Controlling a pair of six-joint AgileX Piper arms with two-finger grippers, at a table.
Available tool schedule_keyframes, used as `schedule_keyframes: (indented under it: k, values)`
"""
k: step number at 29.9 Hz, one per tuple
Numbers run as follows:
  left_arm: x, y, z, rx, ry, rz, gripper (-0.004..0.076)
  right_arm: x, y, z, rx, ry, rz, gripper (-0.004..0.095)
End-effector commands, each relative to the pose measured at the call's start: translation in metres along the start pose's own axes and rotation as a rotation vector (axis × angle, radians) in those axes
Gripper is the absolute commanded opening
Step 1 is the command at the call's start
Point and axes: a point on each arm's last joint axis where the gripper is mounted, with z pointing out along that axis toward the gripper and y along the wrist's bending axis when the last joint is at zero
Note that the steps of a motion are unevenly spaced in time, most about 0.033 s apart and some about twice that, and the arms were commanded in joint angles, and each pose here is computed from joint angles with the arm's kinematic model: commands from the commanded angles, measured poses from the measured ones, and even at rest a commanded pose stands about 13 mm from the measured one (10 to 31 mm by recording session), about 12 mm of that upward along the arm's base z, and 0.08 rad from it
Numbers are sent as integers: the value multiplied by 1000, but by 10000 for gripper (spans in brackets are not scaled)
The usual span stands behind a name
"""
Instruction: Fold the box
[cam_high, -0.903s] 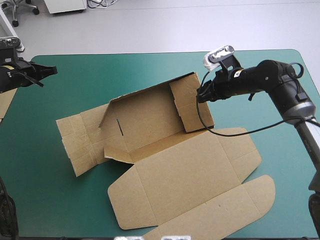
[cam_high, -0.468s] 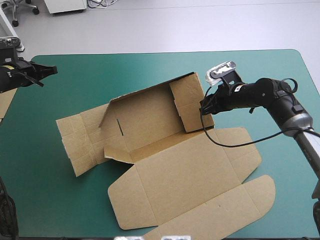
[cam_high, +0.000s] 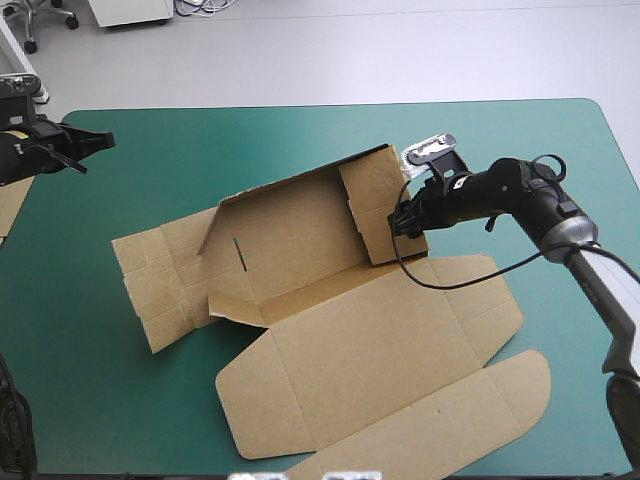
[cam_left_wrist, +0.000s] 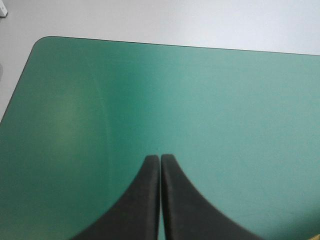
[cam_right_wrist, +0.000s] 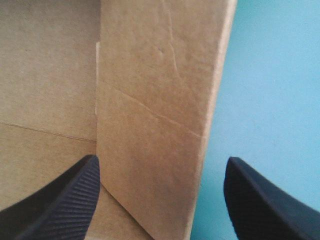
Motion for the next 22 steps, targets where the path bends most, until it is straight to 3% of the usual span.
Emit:
schedule_keyframes:
  k: [1, 12, 22]
  values:
    - [-17, -4, -22, -3, -122, -4, -3, -12, -1, -8, 30, -84, 1, 655]
    - [-17, -4, -22, -3, -122, -4, -3, -10, -11, 25, 41, -53, 22, 648]
    - [-16, -4, -22, -2, -119, -4, -3, -35, -16, 27, 36, -90, 9, 633]
